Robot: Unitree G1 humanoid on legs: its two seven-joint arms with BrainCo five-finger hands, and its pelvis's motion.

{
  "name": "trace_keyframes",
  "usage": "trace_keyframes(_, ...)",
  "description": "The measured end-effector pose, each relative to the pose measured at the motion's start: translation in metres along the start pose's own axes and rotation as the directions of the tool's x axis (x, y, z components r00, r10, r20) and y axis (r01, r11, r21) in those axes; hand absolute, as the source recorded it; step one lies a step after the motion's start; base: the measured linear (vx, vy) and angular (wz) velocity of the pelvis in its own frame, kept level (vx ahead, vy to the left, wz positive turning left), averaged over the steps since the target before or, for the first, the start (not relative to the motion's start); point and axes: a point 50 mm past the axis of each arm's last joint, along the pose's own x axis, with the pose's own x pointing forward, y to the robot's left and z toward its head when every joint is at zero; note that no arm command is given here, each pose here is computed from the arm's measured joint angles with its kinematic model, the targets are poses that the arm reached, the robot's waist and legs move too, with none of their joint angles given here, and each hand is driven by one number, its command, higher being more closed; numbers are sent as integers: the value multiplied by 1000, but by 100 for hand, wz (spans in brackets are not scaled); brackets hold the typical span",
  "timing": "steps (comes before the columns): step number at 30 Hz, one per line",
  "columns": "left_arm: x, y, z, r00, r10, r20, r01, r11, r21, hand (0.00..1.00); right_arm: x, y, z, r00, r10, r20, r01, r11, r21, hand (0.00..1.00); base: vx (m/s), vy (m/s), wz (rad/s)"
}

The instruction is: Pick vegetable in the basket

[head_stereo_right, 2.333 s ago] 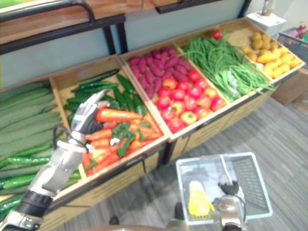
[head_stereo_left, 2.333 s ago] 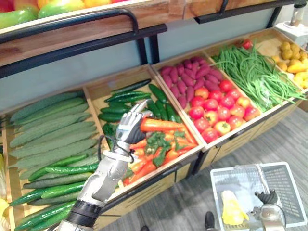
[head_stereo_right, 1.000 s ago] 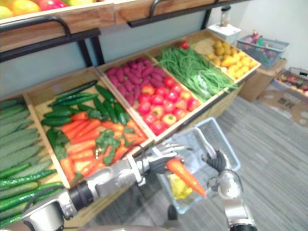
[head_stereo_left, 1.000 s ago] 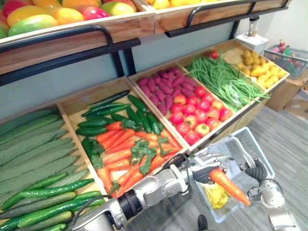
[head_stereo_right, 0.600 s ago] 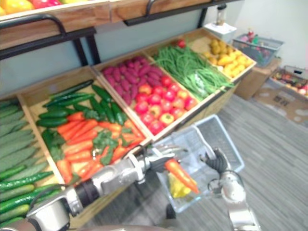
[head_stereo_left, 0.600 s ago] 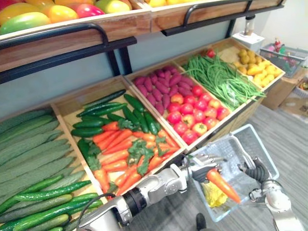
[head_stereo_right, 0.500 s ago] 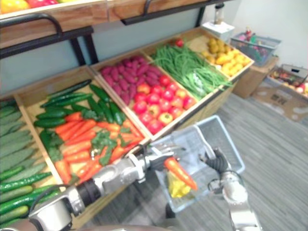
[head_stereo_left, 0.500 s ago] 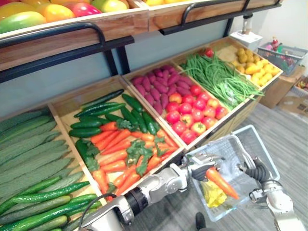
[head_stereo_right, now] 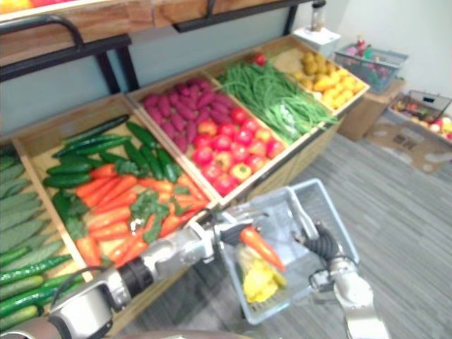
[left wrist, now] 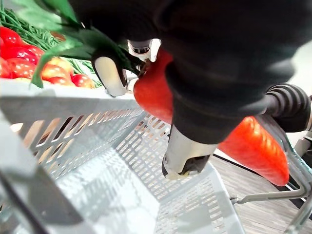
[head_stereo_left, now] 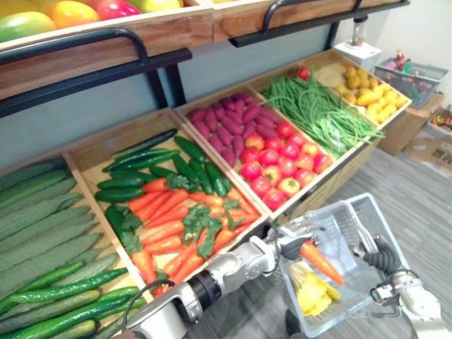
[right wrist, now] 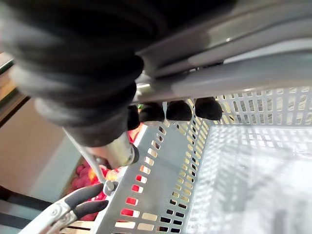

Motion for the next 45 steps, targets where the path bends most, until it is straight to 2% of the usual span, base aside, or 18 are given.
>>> trace_keyframes(15,11,9,0,999,37,-28,-36,999,15,100,-15,5,-10,998,48,-35,-46,997,68,100,0,0,0)
trace_keyframes(16,11,9,0,999,39,-27,-39,999,14,0,-16,5,-9,998,48,-30,-46,997,68,100,0,0,0)
trace_keyframes(45,25,4,21,999,25,25,-25,1000,-2,0,-16,6,-9,998,47,-32,-45,996,72,100,1,-1,1)
